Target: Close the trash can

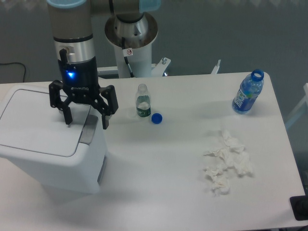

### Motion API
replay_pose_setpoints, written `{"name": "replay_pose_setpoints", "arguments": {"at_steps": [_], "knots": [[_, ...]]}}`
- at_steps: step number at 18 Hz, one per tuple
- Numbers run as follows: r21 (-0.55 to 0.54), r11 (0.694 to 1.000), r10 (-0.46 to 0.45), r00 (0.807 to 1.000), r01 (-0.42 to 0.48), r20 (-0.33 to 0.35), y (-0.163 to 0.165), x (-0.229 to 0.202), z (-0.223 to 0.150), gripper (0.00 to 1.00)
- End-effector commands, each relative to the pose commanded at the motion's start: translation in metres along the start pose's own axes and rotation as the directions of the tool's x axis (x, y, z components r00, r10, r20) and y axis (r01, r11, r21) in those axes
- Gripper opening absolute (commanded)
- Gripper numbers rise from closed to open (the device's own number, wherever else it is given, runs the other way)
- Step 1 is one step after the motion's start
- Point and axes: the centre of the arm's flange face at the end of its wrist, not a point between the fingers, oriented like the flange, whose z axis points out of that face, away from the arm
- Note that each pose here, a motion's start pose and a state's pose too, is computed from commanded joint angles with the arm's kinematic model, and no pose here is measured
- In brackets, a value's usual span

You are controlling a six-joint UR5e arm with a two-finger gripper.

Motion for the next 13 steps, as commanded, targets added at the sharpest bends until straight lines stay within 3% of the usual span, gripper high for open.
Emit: {"name": "replay_pose_setpoints", "arguments": {"at_steps": [8, 13], "knots": [[-0.012, 1.0, 0.002, 1.0, -0.002, -0.003, 0.0, 0.0, 0.009, 1.0], [0.018, 1.0, -0.006, 1.0, 0.006, 0.0, -0.009, -0.006, -0.003, 1.0]]}}
